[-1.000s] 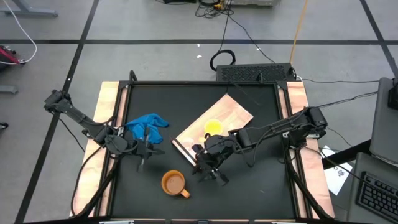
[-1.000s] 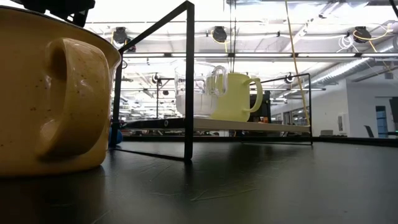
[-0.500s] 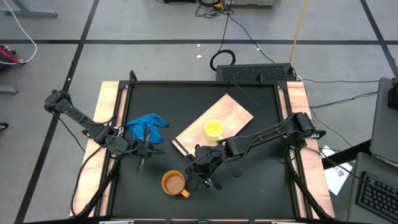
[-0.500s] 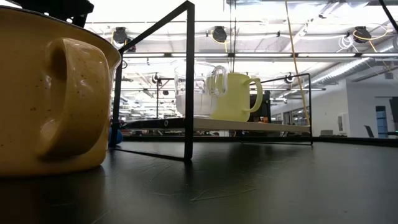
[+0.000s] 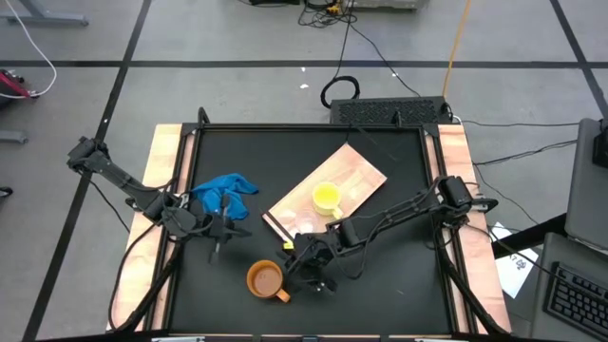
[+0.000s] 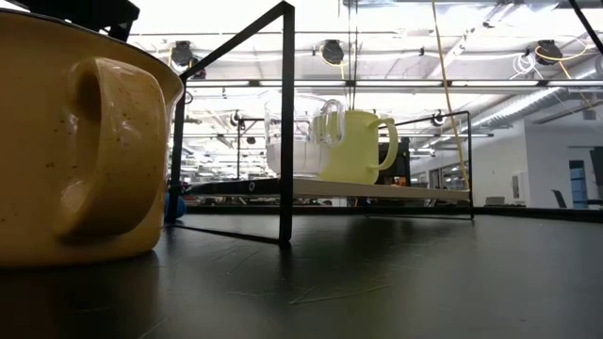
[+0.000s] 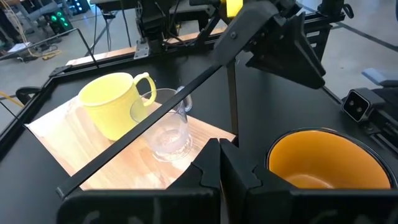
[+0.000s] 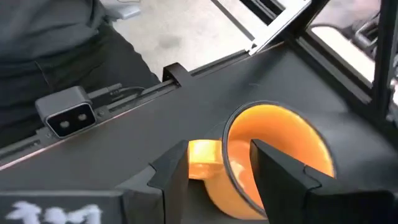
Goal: Stack small to large cups/mugs on shelf
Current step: Put the orange mug on the shelf
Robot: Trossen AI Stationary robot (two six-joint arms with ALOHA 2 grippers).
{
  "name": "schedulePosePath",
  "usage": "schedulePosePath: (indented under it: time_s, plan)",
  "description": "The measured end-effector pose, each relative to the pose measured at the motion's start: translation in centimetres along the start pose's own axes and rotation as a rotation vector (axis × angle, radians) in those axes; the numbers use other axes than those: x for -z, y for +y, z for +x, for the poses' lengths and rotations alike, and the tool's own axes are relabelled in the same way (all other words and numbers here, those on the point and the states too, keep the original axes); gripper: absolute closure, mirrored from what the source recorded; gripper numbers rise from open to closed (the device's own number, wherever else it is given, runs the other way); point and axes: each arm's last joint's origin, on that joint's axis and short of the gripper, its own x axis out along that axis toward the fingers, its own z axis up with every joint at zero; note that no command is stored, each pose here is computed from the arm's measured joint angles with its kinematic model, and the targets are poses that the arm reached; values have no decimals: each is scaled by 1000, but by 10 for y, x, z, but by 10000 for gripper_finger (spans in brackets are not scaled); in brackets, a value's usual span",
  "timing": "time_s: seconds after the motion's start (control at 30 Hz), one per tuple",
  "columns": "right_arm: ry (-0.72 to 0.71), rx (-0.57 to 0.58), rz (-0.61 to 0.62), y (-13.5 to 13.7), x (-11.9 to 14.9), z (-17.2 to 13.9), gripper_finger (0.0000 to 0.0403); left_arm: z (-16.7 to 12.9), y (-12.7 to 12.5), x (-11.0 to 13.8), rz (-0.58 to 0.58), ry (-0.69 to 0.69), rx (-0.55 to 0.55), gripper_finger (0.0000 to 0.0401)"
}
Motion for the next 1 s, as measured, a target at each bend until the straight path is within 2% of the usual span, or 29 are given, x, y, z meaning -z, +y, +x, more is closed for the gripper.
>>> schedulePosePath:
  time_s: [0.13, 0.33, 0.53, 0.6, 0.67, 0.83, 1.0]
  plan:
    - [-12, 9, -25, -1, -1, 0, 240, 0, 0, 0, -9, 0, 0, 400]
    - [-23, 11, 52, 0, -5, -4, 241, 0, 0, 1, -24, 12, 0, 400]
    - [-57, 11, 86, 10, -37, -50, 246, 0, 0, 1, -24, 12, 0, 400]
    - [-50, 13, 83, 18, -46, -68, 261, 0, 0, 1, -19, 13, 6, 399]
    - [-45, 79, 65, 27, -56, -85, 287, 0, -1, 1, -12, 13, 23, 400]
    - [-21, 266, 53, 49, -65, -129, 388, 0, -2, 2, -73, 24, 51, 400]
    - [-49, 352, 91, 71, -48, -158, 399, 1, -4, 3, -119, 35, 72, 400]
